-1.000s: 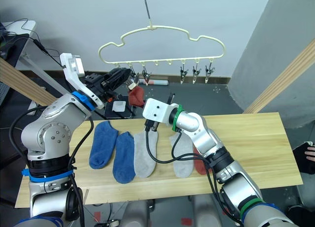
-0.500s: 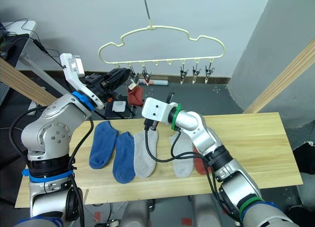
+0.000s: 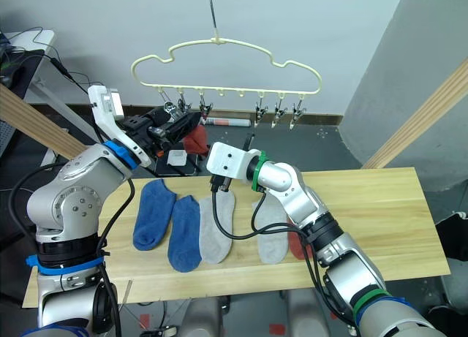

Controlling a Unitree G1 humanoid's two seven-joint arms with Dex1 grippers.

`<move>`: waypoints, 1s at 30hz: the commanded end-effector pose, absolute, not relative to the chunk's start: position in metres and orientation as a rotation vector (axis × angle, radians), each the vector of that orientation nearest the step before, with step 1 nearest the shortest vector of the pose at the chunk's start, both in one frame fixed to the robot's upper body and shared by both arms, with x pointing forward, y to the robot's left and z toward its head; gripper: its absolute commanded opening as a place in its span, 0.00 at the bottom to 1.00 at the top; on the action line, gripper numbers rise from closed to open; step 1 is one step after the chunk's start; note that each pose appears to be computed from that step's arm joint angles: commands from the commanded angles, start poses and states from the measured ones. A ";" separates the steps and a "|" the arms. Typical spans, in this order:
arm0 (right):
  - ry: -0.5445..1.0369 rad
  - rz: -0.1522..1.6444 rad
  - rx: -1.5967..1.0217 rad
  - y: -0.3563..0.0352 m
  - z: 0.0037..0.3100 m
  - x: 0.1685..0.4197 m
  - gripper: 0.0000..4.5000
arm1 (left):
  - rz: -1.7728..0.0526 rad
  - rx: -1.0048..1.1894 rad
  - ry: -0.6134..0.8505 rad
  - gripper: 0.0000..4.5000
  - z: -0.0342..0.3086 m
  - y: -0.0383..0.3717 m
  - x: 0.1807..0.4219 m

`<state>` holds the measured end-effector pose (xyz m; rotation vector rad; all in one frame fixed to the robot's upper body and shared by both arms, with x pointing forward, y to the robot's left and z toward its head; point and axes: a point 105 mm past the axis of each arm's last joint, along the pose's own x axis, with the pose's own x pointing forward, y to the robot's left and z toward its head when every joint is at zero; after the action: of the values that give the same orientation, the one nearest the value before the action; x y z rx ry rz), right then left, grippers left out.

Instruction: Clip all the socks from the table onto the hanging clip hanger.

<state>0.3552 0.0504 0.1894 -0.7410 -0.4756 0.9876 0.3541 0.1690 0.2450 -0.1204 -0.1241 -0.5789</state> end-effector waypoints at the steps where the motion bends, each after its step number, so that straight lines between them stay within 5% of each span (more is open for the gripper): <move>1: -0.502 1.022 -0.707 0.056 0.200 0.350 0.00 | -0.577 -0.061 -0.181 0.91 0.256 0.174 0.345; 12: -0.441 1.048 -0.684 0.054 0.191 0.347 0.82 | -0.535 0.014 -0.196 0.92 0.250 0.184 0.340; 17: -0.336 1.040 -0.653 0.022 0.174 0.338 0.82 | -0.448 0.123 -0.250 0.92 0.250 0.203 0.334; 30: -0.310 0.988 -0.415 -0.070 0.228 0.268 0.82 | -0.432 0.177 -0.398 0.92 0.246 0.174 0.317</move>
<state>0.2787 -0.0721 0.2152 -0.4191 -0.2581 0.9743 0.3259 0.1796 0.2325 0.1439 -0.3238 -0.4240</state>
